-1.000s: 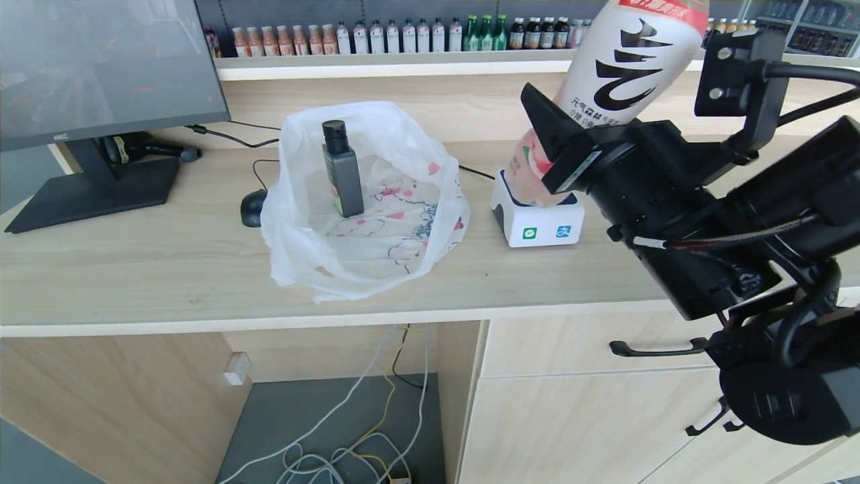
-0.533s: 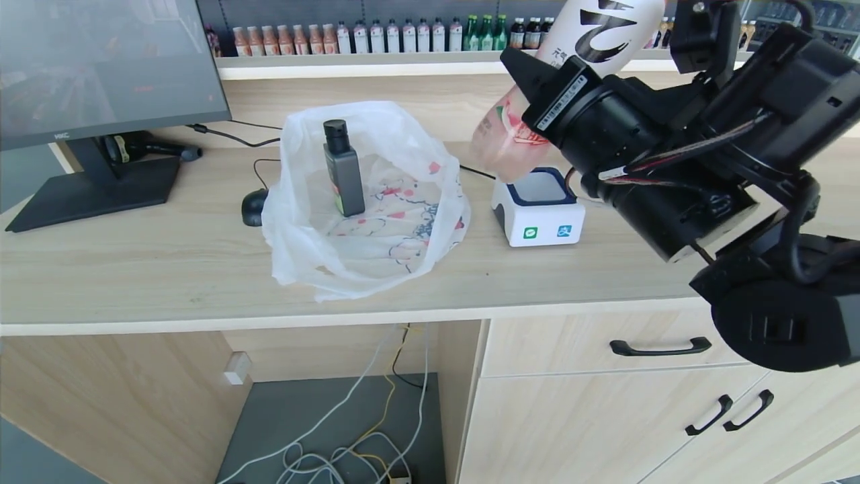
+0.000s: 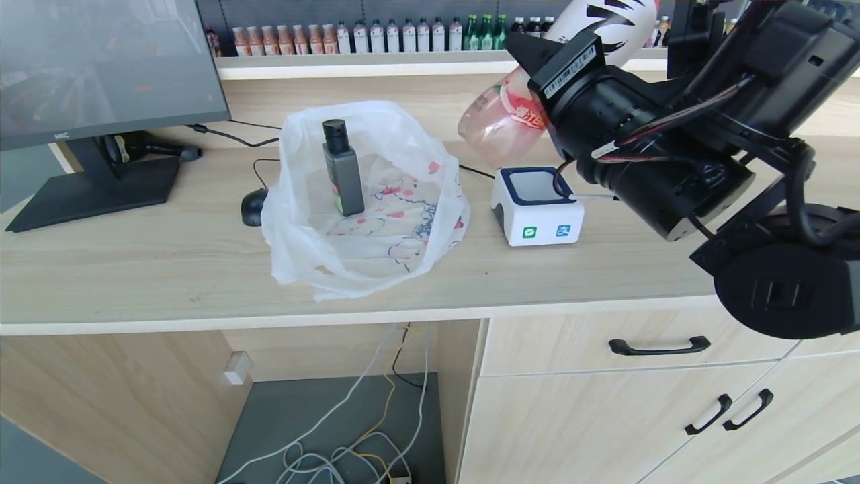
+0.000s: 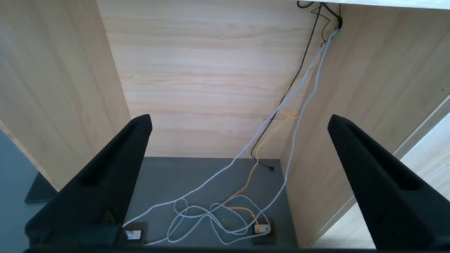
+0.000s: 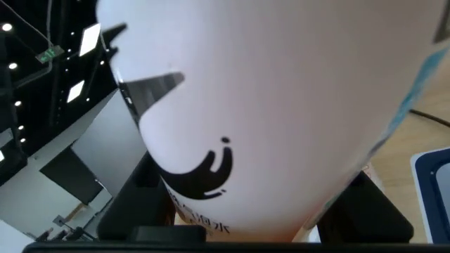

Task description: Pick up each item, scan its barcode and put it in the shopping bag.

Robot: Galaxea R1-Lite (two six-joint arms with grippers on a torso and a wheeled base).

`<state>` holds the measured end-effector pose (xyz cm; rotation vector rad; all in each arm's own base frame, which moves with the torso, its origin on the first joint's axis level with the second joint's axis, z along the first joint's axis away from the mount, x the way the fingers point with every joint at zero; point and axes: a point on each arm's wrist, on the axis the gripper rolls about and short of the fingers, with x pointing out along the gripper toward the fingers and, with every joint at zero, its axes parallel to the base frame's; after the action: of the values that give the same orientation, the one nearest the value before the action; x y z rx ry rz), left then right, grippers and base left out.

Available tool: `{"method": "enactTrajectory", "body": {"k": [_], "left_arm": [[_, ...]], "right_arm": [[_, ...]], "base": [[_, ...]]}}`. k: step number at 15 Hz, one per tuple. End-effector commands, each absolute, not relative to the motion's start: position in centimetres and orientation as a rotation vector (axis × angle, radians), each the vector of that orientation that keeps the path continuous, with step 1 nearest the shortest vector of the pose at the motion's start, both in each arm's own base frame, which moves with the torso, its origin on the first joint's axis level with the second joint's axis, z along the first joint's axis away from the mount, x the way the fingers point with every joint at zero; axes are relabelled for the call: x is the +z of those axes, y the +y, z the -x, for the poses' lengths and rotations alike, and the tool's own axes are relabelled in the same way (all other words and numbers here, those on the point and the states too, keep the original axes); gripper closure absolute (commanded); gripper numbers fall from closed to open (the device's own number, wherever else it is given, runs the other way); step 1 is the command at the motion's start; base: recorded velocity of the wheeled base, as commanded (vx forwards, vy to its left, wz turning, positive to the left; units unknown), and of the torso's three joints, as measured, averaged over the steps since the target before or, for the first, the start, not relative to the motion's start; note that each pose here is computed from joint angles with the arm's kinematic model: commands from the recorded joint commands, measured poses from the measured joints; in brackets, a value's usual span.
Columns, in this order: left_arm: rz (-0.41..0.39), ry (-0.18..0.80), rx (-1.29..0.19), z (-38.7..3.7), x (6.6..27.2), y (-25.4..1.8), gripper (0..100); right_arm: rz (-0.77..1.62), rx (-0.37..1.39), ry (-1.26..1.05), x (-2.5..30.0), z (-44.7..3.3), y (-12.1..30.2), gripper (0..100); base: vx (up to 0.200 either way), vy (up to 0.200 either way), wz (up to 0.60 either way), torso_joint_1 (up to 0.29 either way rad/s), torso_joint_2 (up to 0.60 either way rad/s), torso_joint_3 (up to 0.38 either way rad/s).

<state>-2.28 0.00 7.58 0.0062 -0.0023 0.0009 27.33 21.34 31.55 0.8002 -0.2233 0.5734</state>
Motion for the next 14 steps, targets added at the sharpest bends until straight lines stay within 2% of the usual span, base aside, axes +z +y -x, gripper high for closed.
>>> {"method": "enactTrajectory", "body": {"k": [1, 9, 14], "left_arm": [[-0.006, -0.003, 0.002, 2.3, 7.6, 0.0, 0], [-0.006, -0.003, 0.0, 2.3, 7.6, 0.0, 0], [-0.006, -0.003, 0.002, 2.3, 7.6, 0.0, 0]], "right_arm": [[-0.796, 0.557, -0.203, 30.7, -28.1, 21.1, 100], [-0.721, 0.535, -0.148, 27.7, -32.8, 19.0, 100], [-0.72, 0.558, -0.149, 27.8, -33.2, 18.9, 100]], "base": [[0.0, 0.0, 0.0, 0.0, 0.0, 0.0], [0.0, 0.0, 0.0, 0.0, 0.0, 0.0], [0.0, 0.0, 0.0, 0.0, 0.0, 0.0]]}}
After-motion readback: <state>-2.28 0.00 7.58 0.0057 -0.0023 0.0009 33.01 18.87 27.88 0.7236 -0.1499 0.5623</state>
